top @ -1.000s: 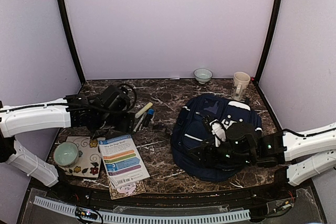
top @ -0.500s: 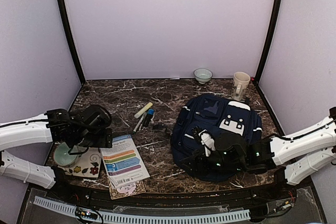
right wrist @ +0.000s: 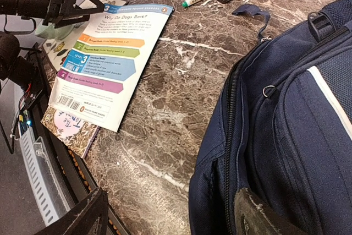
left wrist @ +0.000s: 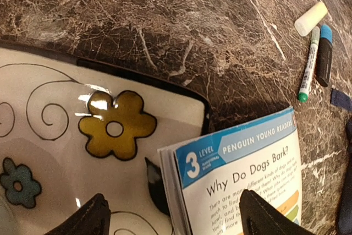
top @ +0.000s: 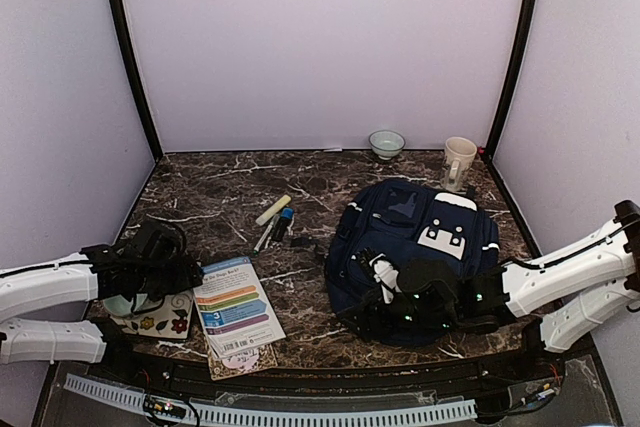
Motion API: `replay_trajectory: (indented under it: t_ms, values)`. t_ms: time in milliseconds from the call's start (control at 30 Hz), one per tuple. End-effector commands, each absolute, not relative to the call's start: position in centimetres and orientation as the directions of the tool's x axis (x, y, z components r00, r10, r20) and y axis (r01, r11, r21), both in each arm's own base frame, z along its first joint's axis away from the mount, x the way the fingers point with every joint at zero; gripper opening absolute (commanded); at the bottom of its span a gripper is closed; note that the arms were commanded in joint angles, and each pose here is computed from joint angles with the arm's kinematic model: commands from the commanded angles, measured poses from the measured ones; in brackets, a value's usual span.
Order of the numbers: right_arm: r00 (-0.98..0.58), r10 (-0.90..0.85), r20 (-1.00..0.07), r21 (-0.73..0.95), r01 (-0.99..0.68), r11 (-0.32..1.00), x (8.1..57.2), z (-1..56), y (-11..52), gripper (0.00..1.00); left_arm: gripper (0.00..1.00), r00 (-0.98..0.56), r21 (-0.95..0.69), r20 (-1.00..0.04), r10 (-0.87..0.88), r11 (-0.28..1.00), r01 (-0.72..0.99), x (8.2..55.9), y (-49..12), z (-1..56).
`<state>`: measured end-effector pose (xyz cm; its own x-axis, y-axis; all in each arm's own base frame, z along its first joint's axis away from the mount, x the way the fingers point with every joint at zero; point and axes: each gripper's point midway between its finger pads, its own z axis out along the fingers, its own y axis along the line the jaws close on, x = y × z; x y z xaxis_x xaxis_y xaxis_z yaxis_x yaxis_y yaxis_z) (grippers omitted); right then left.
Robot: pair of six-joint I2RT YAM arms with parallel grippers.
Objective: Pack the student bag
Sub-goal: Pick up the book at the center of the board.
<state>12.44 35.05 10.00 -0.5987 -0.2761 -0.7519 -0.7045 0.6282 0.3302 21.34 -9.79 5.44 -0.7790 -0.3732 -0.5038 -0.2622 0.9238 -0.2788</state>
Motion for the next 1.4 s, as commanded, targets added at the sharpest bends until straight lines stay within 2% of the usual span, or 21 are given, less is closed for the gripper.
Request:
replay_trajectory:
  t_ms: [0,100,267,400,600,700,800,900,1000,1167,1367]
  values:
    - [-0.566,-0.238,-0.789,0.335,-0.721,0.606,12.7,12.0,36.0,0.79,0.83,-0.743,-0.432,-0.504,-0.441,0.873,-0.226,23.4,-11.0,5.5]
    - [-0.559,-0.259,-0.788,0.316,-0.728,0.608,12.7,11.9,36.2,0.8,0.76,-0.741,-0.467,-0.487,-0.462,0.855,-0.226,23.7,-11.1,5.4]
    - [-0.55,-0.257,-0.794,0.306,-0.728,0.614,12.9,12.1,35.9,0.79,0.73,-0.736,-0.485,-0.473,-0.484,0.841,-0.241,23.8,-11.1,4.9]
    - [-0.554,-0.26,-0.791,0.313,-0.731,0.606,12.6,11.9,35.9,0.8,0.65,-0.743,-0.475,-0.459,-0.487,0.841,-0.258,23.7,-10.9,3.7]
    - [-0.562,-0.269,-0.782,0.317,-0.73,0.606,12.4,11.6,35.6,0.79,0.64,-0.739,-0.469,-0.449,-0.502,0.836,-0.284,23.4,-10.5,2.6]
    - [-0.559,-0.259,-0.788,0.319,-0.729,0.605,12.4,11.5,35.3,0.79,0.58,-0.733,-0.482,-0.45,-0.509,0.83,-0.28,23.5,-10.7,2.3]
    - [-0.552,-0.257,-0.794,0.317,-0.735,0.6,12.4,11.4,35.3,0.79,0.44,-0.73,-0.493,-0.457,-0.507,0.828,-0.267,23.7,-10.8,2.0]
    - [-0.549,-0.269,-0.791,0.307,-0.736,0.603,12.5,11.2,35.5,0.79,0.2,-0.724,-0.492,-0.465,-0.511,0.828,-0.269,23.9,-10.8,1.9]
    - [-0.55,-0.285,-0.785,0.296,-0.737,0.607,12.5,10.9,35.7,0.79,0.0,-0.714,-0.502,-0.473,-0.515,0.824,-0.262,24.1,-10.8,2.1]
    - [-0.546,-0.286,-0.788,0.292,-0.74,0.606,12.7,11.1,36.1,0.79,0.0,-0.684,-0.53,-0.496,-0.535,0.811,-0.249,24.5,-10.8,3.3]
    - [-0.539,-0.286,-0.792,0.274,-0.733,0.623,13.2,11.3,36.6,0.78,0.0,-0.628,-0.564,-0.557,-0.544,0.802,-0.195,25.6,-10.8,7.4]
